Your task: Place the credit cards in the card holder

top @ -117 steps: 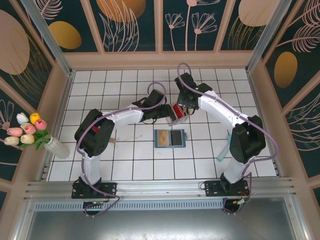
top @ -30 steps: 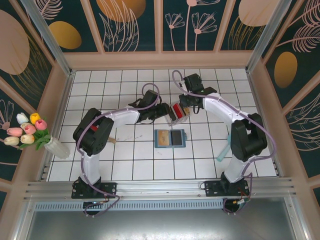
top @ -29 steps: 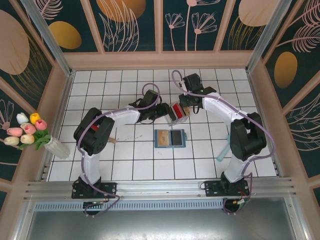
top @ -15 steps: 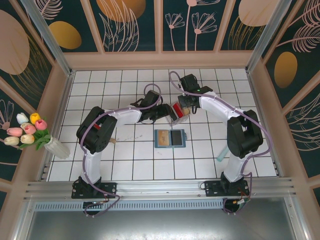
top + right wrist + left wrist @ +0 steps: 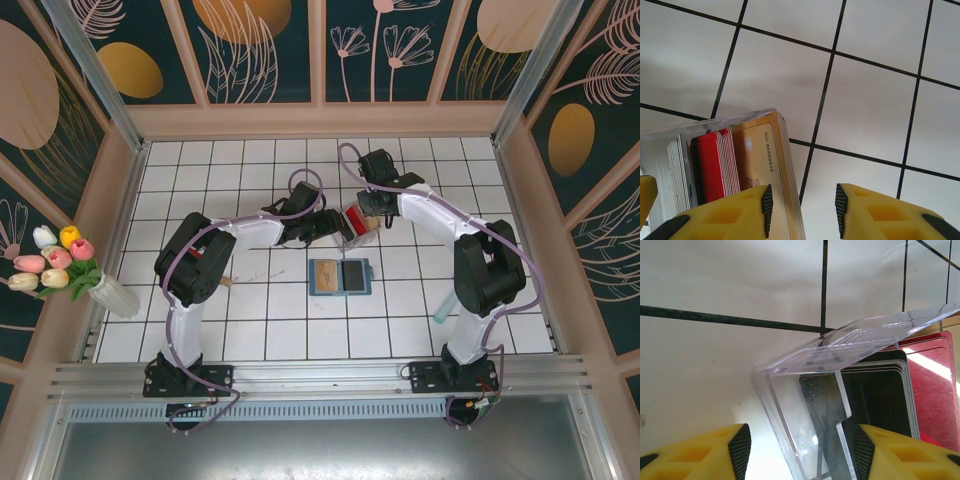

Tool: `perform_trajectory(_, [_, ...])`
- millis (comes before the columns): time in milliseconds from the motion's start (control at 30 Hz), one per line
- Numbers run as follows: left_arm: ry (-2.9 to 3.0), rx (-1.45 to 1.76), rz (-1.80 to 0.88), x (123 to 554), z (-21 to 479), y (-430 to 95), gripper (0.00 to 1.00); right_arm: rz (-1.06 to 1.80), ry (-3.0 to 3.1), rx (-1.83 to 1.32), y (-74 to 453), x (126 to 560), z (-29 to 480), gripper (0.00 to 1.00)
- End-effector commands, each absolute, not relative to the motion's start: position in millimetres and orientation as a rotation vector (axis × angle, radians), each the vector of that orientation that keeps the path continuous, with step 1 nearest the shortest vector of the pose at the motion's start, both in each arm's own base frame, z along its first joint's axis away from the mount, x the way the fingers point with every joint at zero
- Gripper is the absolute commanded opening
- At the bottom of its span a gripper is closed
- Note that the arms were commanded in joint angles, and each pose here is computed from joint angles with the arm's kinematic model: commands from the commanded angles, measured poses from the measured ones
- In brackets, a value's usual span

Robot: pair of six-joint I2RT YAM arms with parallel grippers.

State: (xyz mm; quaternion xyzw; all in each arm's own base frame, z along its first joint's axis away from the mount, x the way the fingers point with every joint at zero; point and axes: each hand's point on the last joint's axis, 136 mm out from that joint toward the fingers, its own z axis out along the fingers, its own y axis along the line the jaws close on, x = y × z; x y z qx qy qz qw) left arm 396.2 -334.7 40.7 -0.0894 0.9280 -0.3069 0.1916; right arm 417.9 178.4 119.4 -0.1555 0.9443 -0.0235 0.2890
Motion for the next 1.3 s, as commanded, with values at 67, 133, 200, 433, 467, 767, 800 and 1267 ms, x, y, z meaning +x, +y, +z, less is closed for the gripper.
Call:
perform_trajectory(67, [2.614, -0.231, -0.861, 400, 36, -336, 0.59, -0.041, 2.552, -0.419, 184, 420, 115, 0.46])
perform_trajectory(133, [2.614, -0.229, -0.865, 401, 35, -336, 0.59, -0.056, 2.564, -0.418, 182, 420, 110, 0.46])
perform_trajectory(200, [2.614, -0.228, -0.866, 401, 34, -337, 0.59, -0.067, 2.583, -0.429, 181, 419, 103, 0.47])
perform_trajectory(433, [2.618, -0.229, -0.868, 403, 28, -337, 0.6, -0.163, 2.625, -0.432, 172, 419, 83, 0.47])
perform_trajectory(467, [2.624, -0.23, -0.864, 402, 26, -337, 0.6, -0.174, 2.626, -0.431, 171, 419, 83, 0.47])
perform_trajectory(767, [2.641, -0.244, -0.841, 397, 18, -333, 0.6, -0.207, 2.558, -0.408, 169, 423, 113, 0.45])
perform_trajectory(800, [2.641, -0.246, -0.841, 398, 17, -332, 0.59, -0.198, 2.559, -0.407, 169, 422, 114, 0.44])
perform_trajectory(1267, [2.639, -0.241, -0.846, 398, 19, -333, 0.59, -0.171, 2.552, -0.42, 173, 422, 119, 0.23])
